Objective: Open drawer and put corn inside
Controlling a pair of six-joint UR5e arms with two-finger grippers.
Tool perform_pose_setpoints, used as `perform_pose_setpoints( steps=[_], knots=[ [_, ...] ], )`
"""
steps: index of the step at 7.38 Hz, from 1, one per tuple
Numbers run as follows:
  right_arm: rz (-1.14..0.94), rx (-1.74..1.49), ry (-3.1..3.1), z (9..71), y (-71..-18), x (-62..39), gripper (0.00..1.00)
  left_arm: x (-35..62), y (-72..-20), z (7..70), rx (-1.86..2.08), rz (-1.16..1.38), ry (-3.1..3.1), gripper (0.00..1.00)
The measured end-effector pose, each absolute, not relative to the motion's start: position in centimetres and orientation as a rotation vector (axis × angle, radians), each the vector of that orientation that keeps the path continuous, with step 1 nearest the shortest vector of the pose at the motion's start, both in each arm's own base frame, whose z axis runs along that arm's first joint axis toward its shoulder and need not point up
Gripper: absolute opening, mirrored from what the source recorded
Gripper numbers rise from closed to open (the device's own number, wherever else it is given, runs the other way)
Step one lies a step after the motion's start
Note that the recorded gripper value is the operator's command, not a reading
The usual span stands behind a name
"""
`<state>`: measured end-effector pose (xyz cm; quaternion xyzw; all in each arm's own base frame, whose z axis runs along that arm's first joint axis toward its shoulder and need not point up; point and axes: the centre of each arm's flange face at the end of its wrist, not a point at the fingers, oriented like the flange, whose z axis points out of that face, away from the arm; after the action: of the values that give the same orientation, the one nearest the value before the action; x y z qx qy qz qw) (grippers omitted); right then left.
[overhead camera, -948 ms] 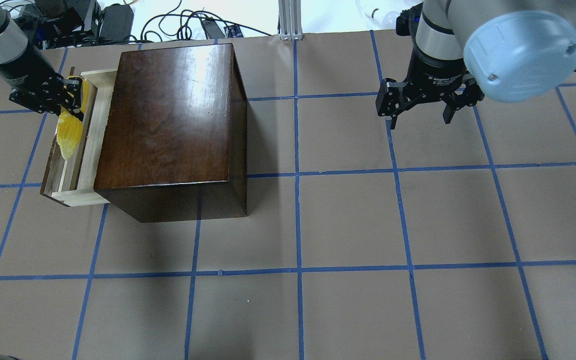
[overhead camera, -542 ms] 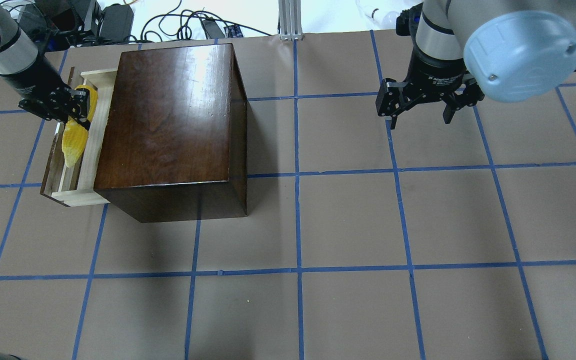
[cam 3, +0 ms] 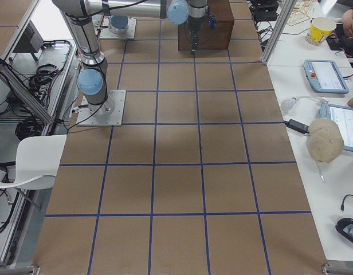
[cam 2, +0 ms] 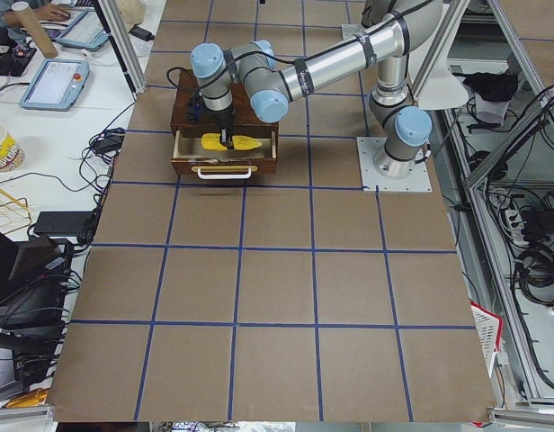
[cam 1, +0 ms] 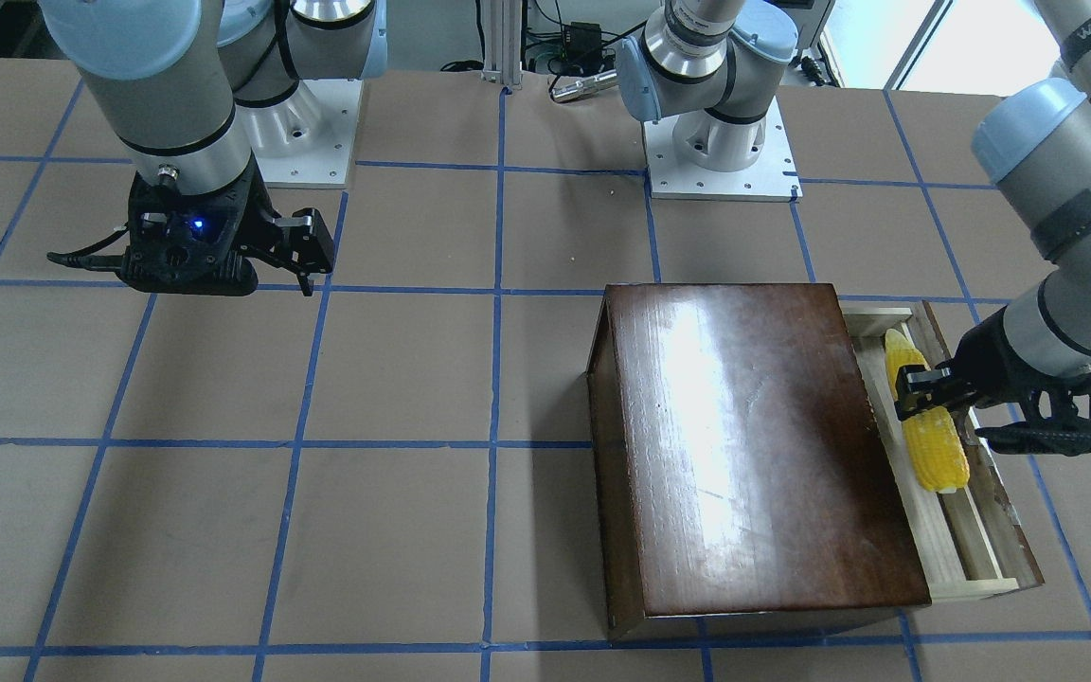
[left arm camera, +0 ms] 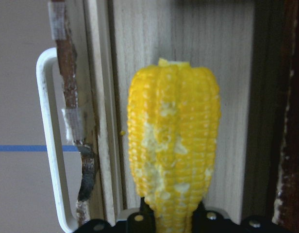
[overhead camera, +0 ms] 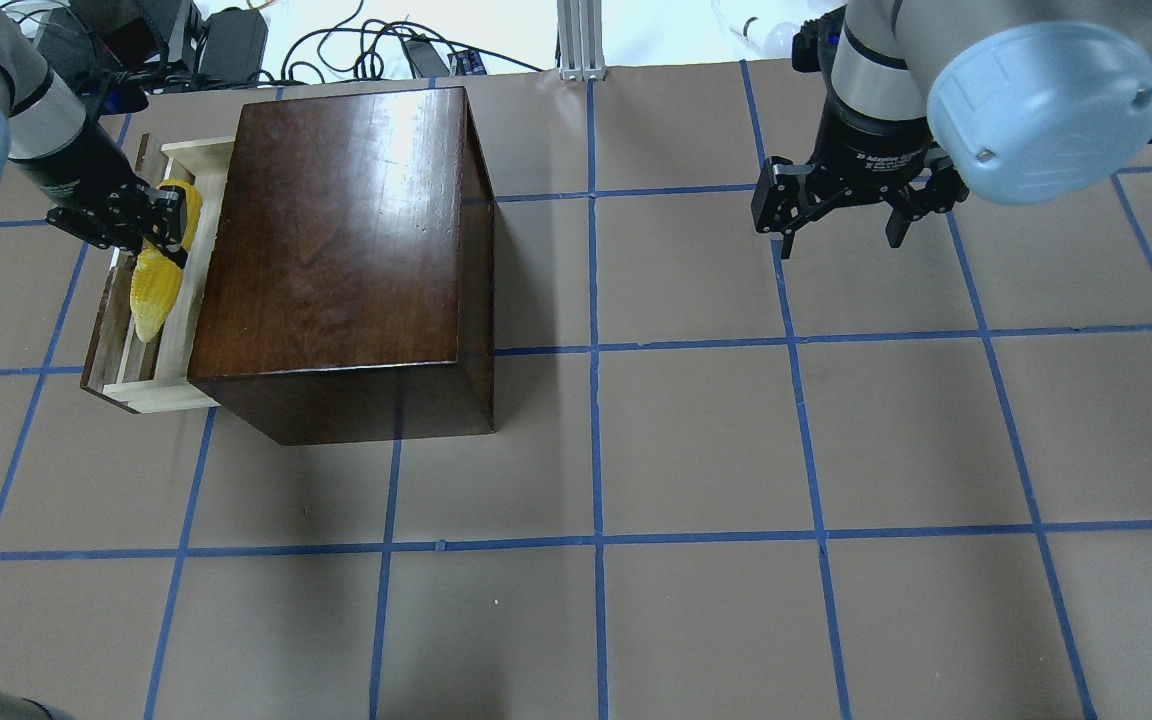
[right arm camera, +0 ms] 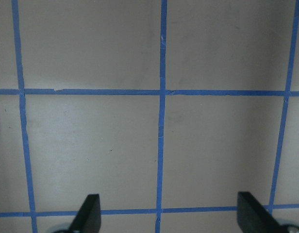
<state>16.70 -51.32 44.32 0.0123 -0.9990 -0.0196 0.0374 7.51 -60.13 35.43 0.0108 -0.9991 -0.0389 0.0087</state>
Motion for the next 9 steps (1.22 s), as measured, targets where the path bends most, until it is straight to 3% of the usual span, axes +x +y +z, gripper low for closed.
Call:
perform_pose_setpoints(
  steps=[3, 6, 9],
  knots=[
    [-0.06, 0.038, -3.066, 44.3, -51.3, 16.7, 1.0, 7.5, -60.0, 36.9, 0.04, -0.087, -3.132, 1.0],
    [-0.06, 0.038, -3.066, 44.3, -51.3, 16.7, 1.0, 5.5, -58.0, 42.2, 0.03, 0.01, -3.152, 1.0],
    [-0.06, 0.038, -3.066, 44.3, -51.3, 16.7, 1.0, -2.6, -54.7, 47.7, 0.069, 0.108, -3.161, 1.0]
  ],
)
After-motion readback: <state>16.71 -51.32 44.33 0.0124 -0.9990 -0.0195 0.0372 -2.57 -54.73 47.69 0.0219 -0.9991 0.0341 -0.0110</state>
